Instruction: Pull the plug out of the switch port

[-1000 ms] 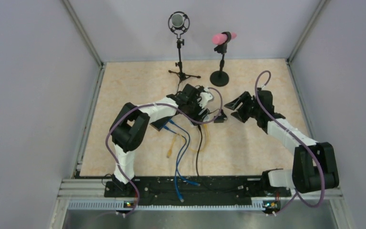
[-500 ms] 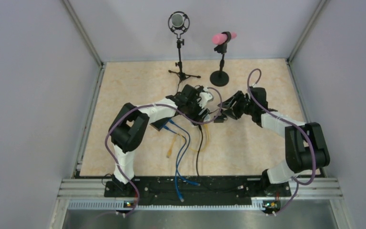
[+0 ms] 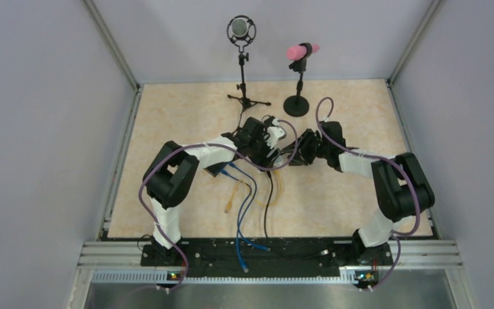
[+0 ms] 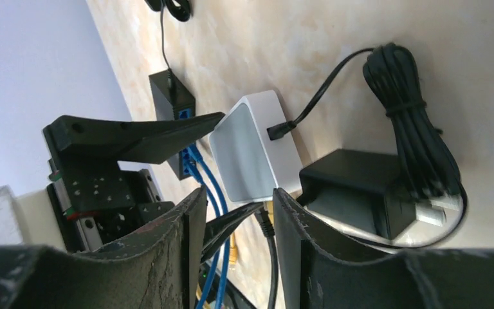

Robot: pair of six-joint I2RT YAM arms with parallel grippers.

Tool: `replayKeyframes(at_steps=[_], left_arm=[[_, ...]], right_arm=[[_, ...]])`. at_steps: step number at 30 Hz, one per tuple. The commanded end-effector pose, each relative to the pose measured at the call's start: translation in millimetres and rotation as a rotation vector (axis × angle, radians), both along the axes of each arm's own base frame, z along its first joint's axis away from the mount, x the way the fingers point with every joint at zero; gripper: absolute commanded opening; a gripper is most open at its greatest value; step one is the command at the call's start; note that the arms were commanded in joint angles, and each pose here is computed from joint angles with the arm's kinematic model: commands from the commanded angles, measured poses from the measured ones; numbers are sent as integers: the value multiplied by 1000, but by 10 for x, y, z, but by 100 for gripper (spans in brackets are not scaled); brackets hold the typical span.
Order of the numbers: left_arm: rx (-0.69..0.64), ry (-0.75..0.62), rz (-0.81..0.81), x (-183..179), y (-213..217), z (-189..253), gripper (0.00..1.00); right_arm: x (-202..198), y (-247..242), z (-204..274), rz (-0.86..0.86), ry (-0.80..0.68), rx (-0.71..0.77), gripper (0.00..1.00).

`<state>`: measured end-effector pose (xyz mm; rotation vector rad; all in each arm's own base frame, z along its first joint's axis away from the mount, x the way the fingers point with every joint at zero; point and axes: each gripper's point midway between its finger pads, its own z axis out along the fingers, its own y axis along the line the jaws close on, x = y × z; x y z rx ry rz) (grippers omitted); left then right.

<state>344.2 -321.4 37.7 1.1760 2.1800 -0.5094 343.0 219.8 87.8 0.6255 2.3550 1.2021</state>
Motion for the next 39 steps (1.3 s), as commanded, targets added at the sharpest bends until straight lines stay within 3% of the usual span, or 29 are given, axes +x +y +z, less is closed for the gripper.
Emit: replayKeyframes(at_steps=[1,9,17,26,39], left_arm=[[23,88,27,-211,105,-111,34],[29,89,21,-203,103,-73,34],[36,85,20,-193,110,-51,34],[17,89,17,-210,83,-28,34],[3,91,24,-207,65,-30,34]], right_arm=[[192,57,-133,18,-17,-34,43],[186,-207,-403,-58,9,-194,44],[237,-486,-165,-94,-76,-331,46],[171,-157,374,36,-209,-221,48],[50,-16,-4,57,-111,-170,48]])
